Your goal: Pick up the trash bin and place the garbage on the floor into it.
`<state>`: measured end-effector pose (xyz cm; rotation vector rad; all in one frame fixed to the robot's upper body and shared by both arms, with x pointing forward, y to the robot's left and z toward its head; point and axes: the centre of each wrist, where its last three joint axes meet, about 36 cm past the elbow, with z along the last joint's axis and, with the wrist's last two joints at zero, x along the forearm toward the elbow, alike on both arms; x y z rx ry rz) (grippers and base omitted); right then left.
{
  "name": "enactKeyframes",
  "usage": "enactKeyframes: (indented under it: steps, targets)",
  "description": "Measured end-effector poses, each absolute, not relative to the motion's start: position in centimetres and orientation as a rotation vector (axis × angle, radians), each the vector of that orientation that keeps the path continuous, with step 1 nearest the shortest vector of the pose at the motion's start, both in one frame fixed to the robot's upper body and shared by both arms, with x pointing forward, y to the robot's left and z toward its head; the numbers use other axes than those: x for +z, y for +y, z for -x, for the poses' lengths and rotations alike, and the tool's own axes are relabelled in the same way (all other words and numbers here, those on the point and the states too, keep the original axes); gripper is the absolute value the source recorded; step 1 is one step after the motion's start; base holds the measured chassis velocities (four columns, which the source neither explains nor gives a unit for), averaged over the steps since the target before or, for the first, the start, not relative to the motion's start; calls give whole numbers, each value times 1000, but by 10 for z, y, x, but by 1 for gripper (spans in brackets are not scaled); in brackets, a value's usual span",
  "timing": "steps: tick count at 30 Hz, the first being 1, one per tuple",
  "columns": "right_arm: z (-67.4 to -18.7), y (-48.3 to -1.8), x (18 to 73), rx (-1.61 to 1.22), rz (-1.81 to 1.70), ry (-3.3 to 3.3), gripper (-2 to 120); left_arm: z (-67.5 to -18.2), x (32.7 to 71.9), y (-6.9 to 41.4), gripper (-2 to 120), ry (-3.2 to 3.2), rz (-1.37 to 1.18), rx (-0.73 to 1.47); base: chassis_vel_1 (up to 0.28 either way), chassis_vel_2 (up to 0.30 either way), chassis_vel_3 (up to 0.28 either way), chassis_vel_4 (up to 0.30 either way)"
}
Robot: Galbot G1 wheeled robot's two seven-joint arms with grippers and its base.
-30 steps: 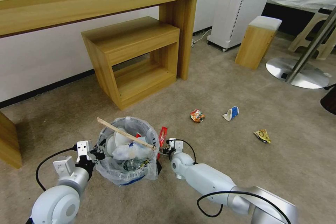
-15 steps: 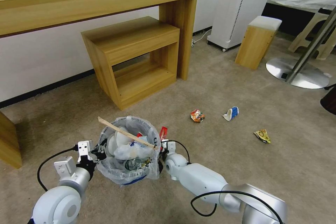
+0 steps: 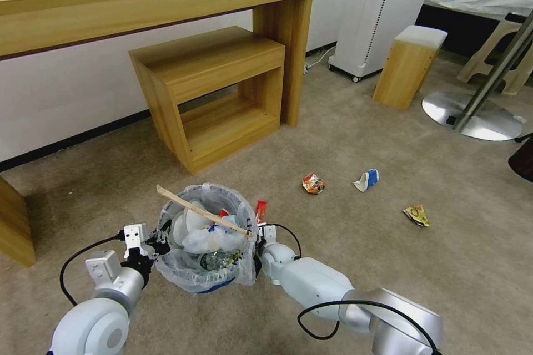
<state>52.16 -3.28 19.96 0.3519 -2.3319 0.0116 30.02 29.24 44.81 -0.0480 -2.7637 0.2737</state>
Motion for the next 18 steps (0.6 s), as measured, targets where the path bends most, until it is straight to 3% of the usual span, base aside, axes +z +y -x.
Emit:
enactKeyframes:
  steps: [14,18]
  targets:
    - [-504,-72,211,-30,-393,-2374,3,-309,436,300,0,-2747,25,258,0,0,0,0]
    - [-495,-83,216,-57,-391,-2401,2,-311,433,303,0,-2743,17,252,0,0,0,0]
